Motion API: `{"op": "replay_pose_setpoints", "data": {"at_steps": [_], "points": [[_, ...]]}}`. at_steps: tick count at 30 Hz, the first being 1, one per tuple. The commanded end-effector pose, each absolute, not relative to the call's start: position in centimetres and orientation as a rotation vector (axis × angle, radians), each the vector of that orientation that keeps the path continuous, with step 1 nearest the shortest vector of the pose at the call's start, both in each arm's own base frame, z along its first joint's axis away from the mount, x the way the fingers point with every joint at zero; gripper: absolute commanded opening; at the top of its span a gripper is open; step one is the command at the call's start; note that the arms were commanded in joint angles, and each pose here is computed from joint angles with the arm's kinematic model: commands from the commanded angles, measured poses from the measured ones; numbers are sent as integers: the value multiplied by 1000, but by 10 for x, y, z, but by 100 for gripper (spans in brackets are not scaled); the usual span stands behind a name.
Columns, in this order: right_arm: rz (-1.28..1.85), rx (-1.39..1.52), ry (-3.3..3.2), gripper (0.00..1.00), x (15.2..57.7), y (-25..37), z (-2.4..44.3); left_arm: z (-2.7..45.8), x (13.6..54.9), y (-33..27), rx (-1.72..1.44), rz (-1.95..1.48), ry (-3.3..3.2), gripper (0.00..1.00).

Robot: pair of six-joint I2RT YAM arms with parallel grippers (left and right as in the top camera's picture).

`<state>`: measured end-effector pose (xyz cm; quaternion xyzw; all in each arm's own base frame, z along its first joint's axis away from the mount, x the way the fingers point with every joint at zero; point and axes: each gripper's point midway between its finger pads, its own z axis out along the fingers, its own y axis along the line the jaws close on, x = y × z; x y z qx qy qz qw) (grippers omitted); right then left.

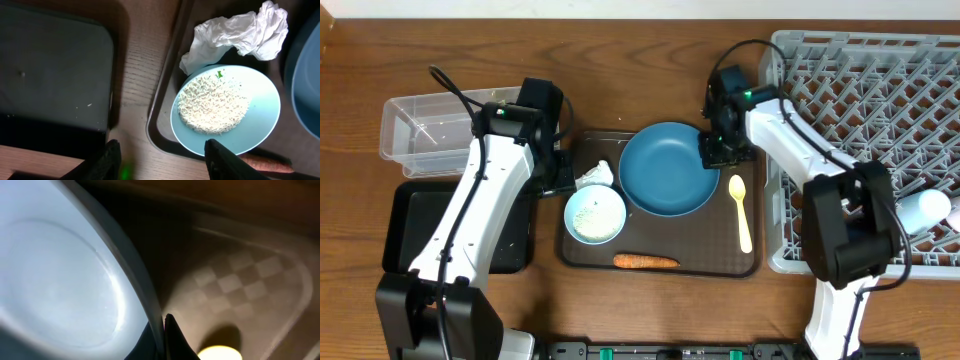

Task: Sort waste into correct bins and load items into the dishwasher rack
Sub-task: 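Reach the right gripper to the blue plate rim and grasp it, then lift the blue plate and stand it in the dish rack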

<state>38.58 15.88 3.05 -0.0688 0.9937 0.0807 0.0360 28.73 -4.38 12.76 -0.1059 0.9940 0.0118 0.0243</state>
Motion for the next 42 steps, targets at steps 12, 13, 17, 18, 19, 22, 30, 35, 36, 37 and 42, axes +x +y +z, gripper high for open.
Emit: {"op": "replay_pose_setpoints", "data": {"at_steps": [12, 13, 17, 18, 19, 22, 30, 35, 36, 37, 42], "points": [[-303, 87, 2364, 1, 435, 6, 256, 132, 287, -40, -340, 52, 3052, 57], [-373, 118, 2313, 1, 434, -9, 271, 132, 287, -40, -340, 52, 3051, 56], [-684, 317, 2142, 1, 421, -69, 313, 132, 288, -40, -340, 50, 3048, 57], [-760, 368, 2108, 1, 416, -83, 320, 132, 288, -40, -340, 49, 3047, 57], [-847, 427, 2065, 1, 410, -98, 328, 132, 289, -40, -340, 49, 3045, 56], [-1038, 586, 1942, 1, 396, -135, 347, 133, 289, -40, -340, 49, 3045, 56], [-1276, 804, 1792, 1, 385, -211, 354, 132, 288, -42, -340, 38, 3048, 56], [-1380, 858, 1814, 1, 385, -254, 331, 132, 288, -42, -340, 38, 3047, 56], [-1397, 871, 1822, 1, 385, -262, 324, 132, 289, -42, -340, 37, 3045, 56], [-1412, 882, 1830, 1, 384, -269, 318, 133, 289, -42, -340, 36, 3043, 56], [-1500, 919, 1875, 1, 381, -306, 286, 133, 290, -42, -339, 34, 3039, 57]]}}
